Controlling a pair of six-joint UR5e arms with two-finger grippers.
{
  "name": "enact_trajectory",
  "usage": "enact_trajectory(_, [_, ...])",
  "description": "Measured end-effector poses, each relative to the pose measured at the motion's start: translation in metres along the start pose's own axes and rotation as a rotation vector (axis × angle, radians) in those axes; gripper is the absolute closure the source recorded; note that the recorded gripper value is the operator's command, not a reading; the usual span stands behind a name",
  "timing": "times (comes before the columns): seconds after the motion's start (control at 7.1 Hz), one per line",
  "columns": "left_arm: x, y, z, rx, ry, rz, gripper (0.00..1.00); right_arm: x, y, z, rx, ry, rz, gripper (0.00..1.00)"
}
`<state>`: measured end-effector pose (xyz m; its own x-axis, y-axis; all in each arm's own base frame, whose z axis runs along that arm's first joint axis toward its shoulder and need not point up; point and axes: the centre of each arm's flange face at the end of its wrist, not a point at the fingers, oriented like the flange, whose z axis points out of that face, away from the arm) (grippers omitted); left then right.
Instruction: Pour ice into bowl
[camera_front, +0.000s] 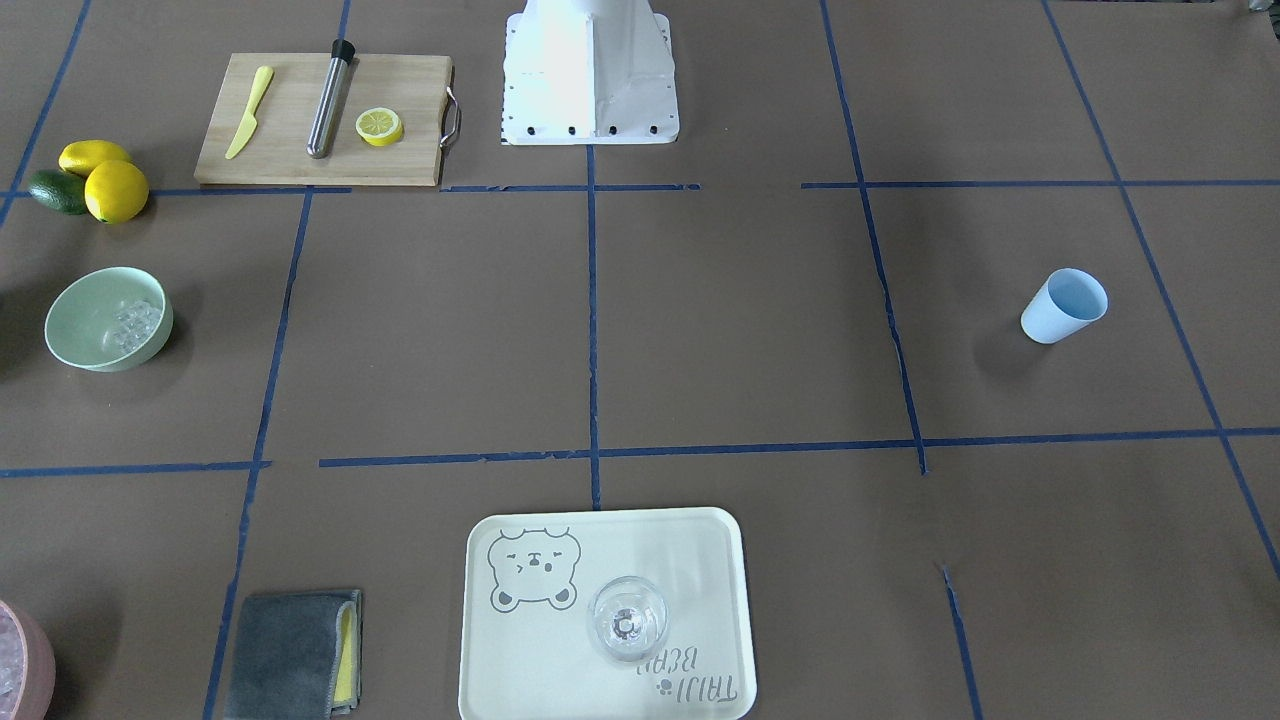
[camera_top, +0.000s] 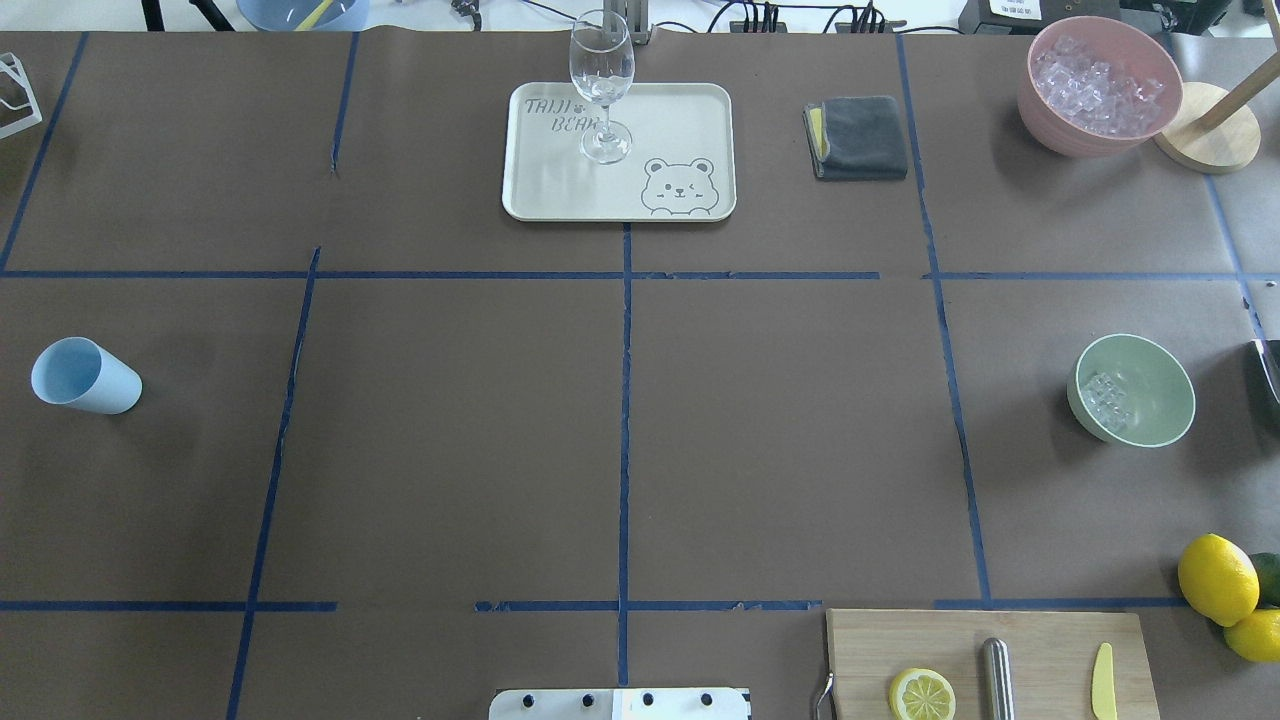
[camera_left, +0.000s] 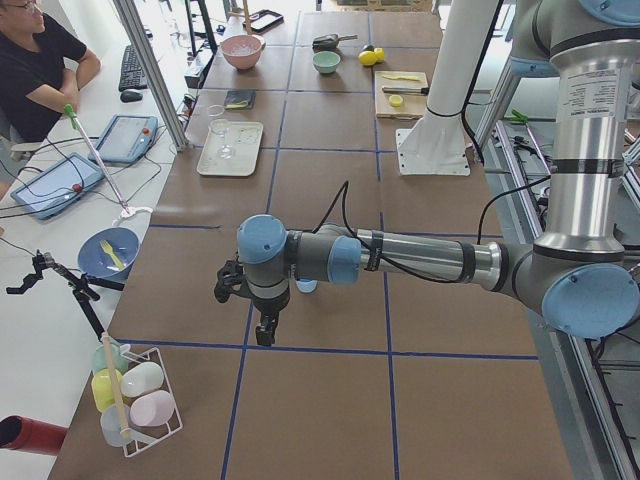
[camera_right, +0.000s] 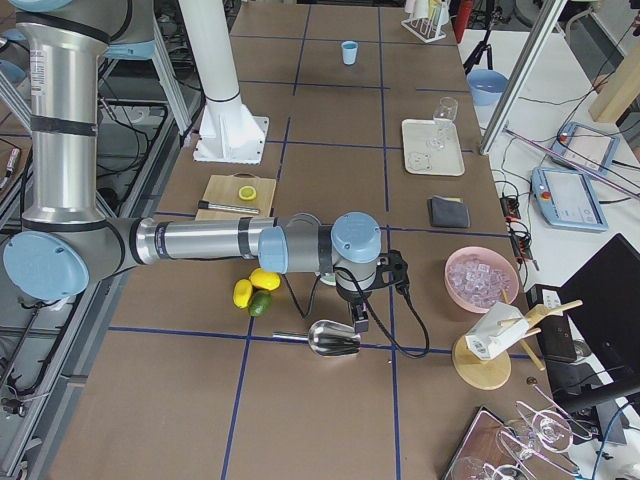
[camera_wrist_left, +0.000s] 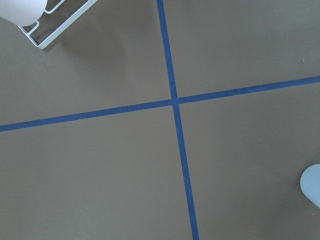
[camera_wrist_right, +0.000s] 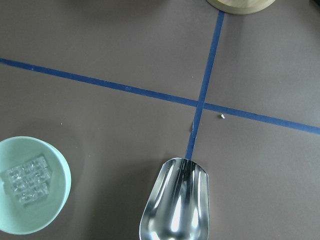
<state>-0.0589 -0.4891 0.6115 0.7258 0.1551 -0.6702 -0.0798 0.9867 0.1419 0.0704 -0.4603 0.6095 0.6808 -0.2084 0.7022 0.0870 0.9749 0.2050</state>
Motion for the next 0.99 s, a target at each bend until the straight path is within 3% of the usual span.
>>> enact_trajectory(0.99, [0.004, -0.008, -0.007, 0.015, -0.002, 0.009, 0.00, 0.013, -0.024, 0.005, 0.000, 0.008, 0.035, 0.00])
